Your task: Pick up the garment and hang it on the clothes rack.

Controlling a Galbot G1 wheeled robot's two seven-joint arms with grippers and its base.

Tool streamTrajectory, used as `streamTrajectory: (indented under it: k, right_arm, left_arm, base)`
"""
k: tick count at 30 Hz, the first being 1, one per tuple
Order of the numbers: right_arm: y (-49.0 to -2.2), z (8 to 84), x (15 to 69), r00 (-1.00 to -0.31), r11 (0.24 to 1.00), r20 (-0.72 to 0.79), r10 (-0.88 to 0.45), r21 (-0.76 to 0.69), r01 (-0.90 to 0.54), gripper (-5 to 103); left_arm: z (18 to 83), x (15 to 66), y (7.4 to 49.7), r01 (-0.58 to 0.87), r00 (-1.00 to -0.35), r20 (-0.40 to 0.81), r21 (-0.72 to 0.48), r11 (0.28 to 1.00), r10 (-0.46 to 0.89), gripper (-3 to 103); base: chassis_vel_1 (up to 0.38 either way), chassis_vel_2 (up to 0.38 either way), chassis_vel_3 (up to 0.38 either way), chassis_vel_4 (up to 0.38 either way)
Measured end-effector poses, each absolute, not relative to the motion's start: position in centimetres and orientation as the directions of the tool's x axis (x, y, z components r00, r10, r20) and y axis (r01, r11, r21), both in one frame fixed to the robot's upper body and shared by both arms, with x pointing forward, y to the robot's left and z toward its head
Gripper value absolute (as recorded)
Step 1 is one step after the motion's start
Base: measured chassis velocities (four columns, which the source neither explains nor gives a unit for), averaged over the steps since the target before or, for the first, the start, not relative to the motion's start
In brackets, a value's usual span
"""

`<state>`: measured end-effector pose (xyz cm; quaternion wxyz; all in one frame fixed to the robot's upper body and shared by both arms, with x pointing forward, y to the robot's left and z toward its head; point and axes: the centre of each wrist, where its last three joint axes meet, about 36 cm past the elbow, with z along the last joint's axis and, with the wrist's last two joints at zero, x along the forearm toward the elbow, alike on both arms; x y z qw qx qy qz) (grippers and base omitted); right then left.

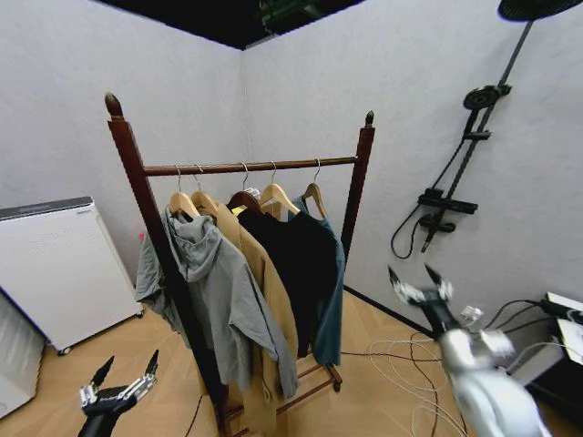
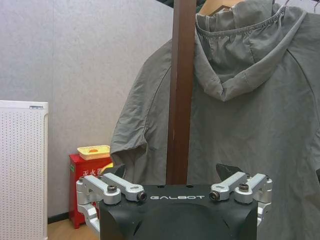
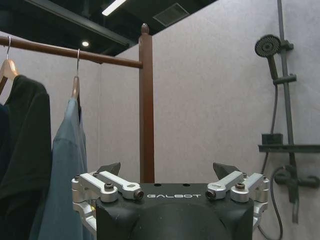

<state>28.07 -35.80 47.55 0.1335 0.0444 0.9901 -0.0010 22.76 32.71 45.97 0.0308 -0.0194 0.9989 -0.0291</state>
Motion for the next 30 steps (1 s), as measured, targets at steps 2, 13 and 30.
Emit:
streamTrajectory:
  k: [2, 13, 30]
  right_arm:
    - [-35.3, 46.4, 26.6, -0.962, 0.995, -0.254, 0.097, 0.017, 0.096, 100]
    - [-32.3, 45.3, 22.9, -0.978, 0.994, -0.181, 0.106, 0.047, 0.099, 100]
    - [-32.3, 45.3, 23.2, -0.978, 0.994, -0.182, 0.102, 0.047, 0.095, 100]
  left_arm:
    - [46.0, 22.8, 32.7, -0.037, -0.997, -0.06, -0.059, 0.998, -0.04, 100]
    - [46.0, 22.8, 32.7, -0.037, -0.997, -0.06, -0.059, 0.998, -0.041, 100]
    - [46.0, 22.8, 32.7, -0.037, -0.997, -0.06, -0.059, 0.998, -0.041, 100]
  base:
    - [0.0, 0.0, 0.0, 0.0]
    - [0.0, 0.0, 0.0, 0.0]
    - [0.0, 0.0, 0.0, 0.0]
